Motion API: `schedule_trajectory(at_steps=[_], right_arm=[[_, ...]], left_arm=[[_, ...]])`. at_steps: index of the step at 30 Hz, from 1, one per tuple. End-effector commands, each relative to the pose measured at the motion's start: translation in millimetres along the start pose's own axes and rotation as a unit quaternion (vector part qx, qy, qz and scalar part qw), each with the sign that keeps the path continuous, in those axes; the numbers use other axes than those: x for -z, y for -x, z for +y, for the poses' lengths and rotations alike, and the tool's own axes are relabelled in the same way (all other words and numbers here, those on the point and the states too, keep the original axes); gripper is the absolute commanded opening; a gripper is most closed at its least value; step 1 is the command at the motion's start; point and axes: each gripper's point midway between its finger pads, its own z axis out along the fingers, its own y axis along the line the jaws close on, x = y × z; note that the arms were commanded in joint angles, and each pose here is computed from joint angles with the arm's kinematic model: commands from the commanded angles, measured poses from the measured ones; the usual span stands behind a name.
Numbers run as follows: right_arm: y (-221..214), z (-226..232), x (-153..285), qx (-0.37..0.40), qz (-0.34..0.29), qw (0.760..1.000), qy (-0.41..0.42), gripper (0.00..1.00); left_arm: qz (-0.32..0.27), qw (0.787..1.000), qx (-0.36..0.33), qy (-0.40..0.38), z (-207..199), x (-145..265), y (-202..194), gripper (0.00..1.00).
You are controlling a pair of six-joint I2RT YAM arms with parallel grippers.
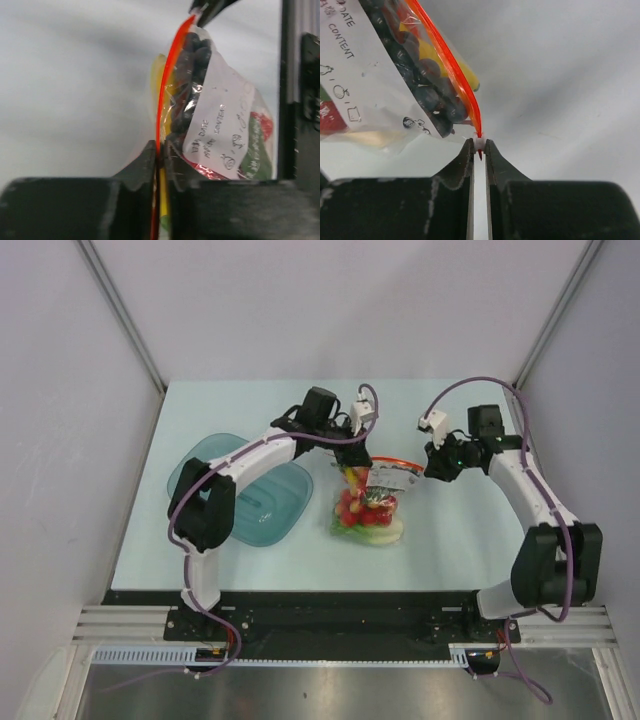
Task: Place the food in the zip-top bag and seal the zipper
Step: Place the zipper food storage bag at the center of the board, then reset both arms
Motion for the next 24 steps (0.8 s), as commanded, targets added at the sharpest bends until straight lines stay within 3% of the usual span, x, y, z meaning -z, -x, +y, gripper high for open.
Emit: schedule_trajectory(at_steps=[1, 2, 3, 5, 6, 8, 10, 15, 19, 24], right_arm=[[41, -56, -23, -0.003, -0.041, 0.997, -0.071, 0.13], [52, -67, -24, 0.003, -0.054, 0.995, -0.082, 0.18], [58, -72, -26, -0.001, -0.060, 0.994, -0.087, 0.31], [63, -83, -33, -0.012, -0.060, 0.994, -0.093, 0.47], [80, -90, -26, -0.017, -0.075, 0.992, -0.102, 0.60], [96, -98, -19, -0.028, -0.088, 0.990, -0.111, 0.68], [105, -101, -8, -0.053, -0.104, 0.986, -0.115, 0.82], [130, -96, 36, -0.093, -0.160, 0.975, -0.122, 1.00], [125, -101, 70, -0.186, -0.195, 0.954, -0.129, 1.00], [87, -103, 91, -0.275, -0.210, 0.925, -0.159, 1.00]], left_arm=[[-0.088, 0.994, 0.009, 0.068, 54, 26, 62, 0.26], [-0.087, 0.994, 0.011, 0.072, 61, 26, 64, 0.34], [-0.087, 0.994, 0.007, 0.070, 62, 27, 66, 0.51], [-0.091, 0.993, 0.005, 0.080, 64, 36, 71, 0.73], [-0.092, 0.992, 0.005, 0.084, 64, 40, 73, 0.98], [-0.096, 0.990, -0.005, 0.099, 61, 54, 83, 1.00], [-0.101, 0.988, -0.005, 0.118, 63, 69, 88, 1.00], [-0.120, 0.978, 0.015, 0.167, 75, 122, 114, 1.00], [-0.114, 0.966, 0.085, 0.216, 94, 172, 137, 1.00], [-0.107, 0.945, 0.151, 0.270, 120, 210, 120, 1.00]])
